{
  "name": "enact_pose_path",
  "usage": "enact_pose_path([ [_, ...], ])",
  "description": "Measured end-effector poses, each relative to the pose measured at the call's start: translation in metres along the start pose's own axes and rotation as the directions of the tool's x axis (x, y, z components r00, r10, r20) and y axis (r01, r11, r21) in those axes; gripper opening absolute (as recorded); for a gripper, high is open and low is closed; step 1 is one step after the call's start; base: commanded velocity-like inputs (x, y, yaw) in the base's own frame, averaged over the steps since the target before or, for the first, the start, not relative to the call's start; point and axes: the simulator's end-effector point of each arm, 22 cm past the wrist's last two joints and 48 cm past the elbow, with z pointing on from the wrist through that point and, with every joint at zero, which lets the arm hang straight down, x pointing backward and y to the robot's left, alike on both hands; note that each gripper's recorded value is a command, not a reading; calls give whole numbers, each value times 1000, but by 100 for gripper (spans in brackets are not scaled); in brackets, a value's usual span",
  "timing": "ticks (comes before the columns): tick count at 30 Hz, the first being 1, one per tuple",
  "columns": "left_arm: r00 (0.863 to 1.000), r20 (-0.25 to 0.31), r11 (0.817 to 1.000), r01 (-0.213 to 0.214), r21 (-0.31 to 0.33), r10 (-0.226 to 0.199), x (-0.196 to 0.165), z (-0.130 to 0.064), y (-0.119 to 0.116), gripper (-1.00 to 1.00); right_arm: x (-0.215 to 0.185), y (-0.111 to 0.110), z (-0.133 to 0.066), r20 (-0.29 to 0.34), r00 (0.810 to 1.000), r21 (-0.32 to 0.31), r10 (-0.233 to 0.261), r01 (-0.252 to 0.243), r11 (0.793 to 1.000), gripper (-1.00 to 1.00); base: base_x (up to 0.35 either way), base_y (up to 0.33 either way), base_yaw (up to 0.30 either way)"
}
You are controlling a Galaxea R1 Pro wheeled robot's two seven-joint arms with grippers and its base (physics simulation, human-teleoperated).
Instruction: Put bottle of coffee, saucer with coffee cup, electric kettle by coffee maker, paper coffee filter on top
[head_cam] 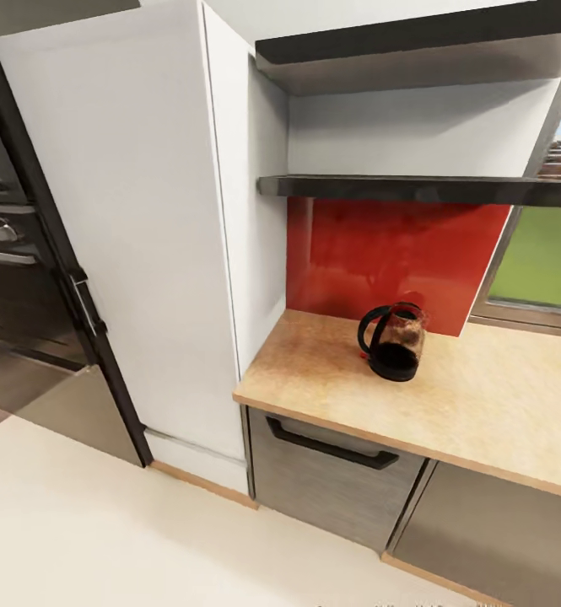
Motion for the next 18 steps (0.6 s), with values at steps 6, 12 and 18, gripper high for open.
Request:
enact_pose_path([
  [6, 1000, 0, 1000, 0, 0, 0, 0, 0, 0, 100, 0, 0, 0, 0, 1000, 0, 0, 0, 1000, 100, 0, 313, -265],
  [12, 1000, 0, 1000, 0, 0, 0, 0, 0, 0, 100, 0, 0, 0, 0, 1000, 0, 0, 0, 1000, 100, 0, 127, -265],
  [18, 1000, 0, 1000, 0, 0, 0, 0, 0, 0, 100, 0, 0, 0, 0, 1000, 0, 0, 0, 1000, 100, 0, 14, -265],
])
